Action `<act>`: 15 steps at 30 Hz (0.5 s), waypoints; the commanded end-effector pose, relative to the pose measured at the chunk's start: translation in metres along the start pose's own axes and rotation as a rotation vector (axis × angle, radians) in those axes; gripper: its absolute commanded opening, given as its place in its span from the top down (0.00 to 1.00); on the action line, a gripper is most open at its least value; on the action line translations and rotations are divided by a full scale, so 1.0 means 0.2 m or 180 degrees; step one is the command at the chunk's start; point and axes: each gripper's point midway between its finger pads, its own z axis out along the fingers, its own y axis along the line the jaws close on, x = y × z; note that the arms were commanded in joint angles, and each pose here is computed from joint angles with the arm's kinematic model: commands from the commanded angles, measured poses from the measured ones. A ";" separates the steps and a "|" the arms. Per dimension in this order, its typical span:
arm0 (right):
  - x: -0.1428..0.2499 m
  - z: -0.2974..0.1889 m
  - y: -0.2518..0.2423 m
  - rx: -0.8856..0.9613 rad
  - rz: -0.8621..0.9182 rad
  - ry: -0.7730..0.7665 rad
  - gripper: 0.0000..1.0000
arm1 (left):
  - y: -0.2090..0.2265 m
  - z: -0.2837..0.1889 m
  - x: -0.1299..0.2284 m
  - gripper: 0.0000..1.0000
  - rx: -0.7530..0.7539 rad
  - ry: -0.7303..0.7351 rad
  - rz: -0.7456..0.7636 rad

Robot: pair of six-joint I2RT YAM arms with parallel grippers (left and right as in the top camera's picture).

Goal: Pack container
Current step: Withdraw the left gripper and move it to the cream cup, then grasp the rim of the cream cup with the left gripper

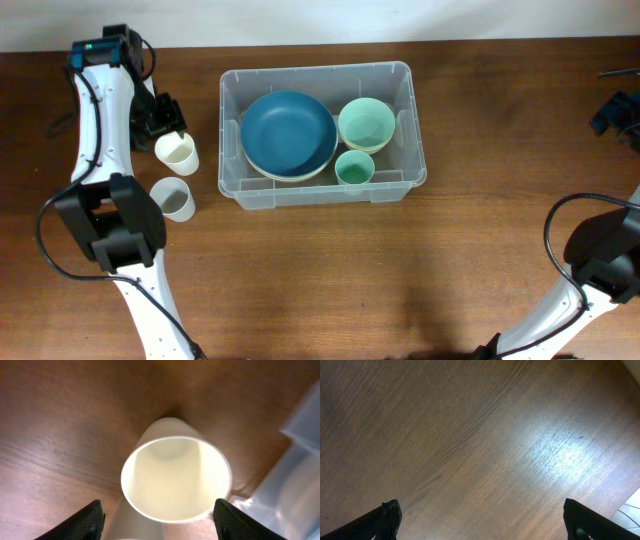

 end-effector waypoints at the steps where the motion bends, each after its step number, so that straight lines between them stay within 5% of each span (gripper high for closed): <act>1: 0.00 -0.01 -0.01 0.0042 0.0029 -0.0030 0.01 | 0.10 0.05 0.02 0.28 -0.0059 0.0088 -0.0206; 15: 0.00 -0.01 -0.01 0.0042 0.0029 -0.0030 0.01 | 0.20 0.18 0.00 0.29 -0.0064 0.0129 -0.0327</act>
